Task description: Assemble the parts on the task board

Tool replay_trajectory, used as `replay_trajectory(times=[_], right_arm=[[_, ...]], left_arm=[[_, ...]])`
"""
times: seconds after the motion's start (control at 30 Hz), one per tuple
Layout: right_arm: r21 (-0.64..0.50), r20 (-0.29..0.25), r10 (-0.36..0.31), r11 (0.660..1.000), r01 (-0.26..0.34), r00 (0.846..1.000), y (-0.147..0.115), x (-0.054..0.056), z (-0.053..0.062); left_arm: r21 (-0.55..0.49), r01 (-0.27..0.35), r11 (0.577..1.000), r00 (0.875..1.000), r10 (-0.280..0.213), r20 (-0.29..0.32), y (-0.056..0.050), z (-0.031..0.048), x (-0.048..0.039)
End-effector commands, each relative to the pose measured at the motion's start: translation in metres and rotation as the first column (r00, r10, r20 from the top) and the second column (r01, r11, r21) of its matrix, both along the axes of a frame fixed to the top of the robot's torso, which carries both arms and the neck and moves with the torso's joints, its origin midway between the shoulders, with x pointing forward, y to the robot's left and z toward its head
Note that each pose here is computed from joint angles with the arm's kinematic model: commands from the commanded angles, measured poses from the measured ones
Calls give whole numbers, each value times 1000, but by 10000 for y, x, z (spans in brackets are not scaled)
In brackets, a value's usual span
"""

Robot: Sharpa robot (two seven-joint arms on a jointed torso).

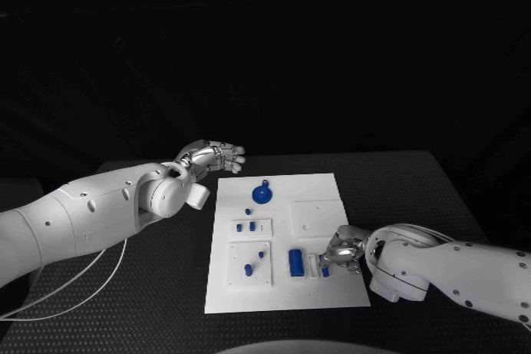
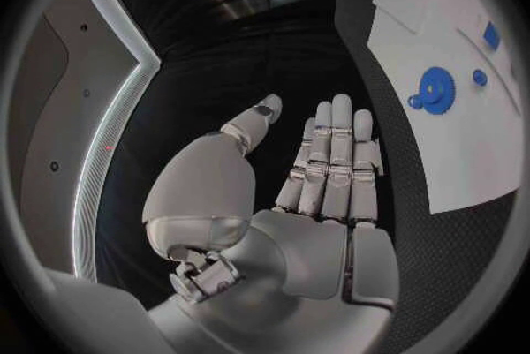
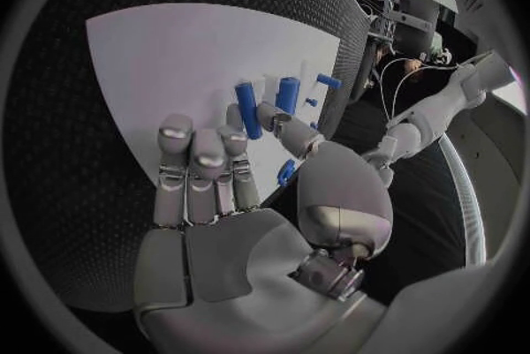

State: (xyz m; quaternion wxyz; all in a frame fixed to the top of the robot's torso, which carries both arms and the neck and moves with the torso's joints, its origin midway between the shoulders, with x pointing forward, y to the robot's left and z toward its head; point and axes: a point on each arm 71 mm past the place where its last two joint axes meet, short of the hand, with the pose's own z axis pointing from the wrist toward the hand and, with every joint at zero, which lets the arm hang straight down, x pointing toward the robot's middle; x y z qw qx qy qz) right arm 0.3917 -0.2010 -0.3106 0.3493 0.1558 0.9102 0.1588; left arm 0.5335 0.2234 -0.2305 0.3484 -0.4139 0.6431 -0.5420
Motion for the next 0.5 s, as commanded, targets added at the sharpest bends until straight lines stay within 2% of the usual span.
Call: replay_trajectory(times=[0.03,0.5], right_arm=[[26,-10,-4,1000,4,1000,48,-4,-5],[19,-26,20,1000,-20,999,153,44,-47]], left_arm=[[-9,20,1000,1000,-20,6,-30,12,-7],[-10,24,1000,1000,-24,4,-36,12,-9]])
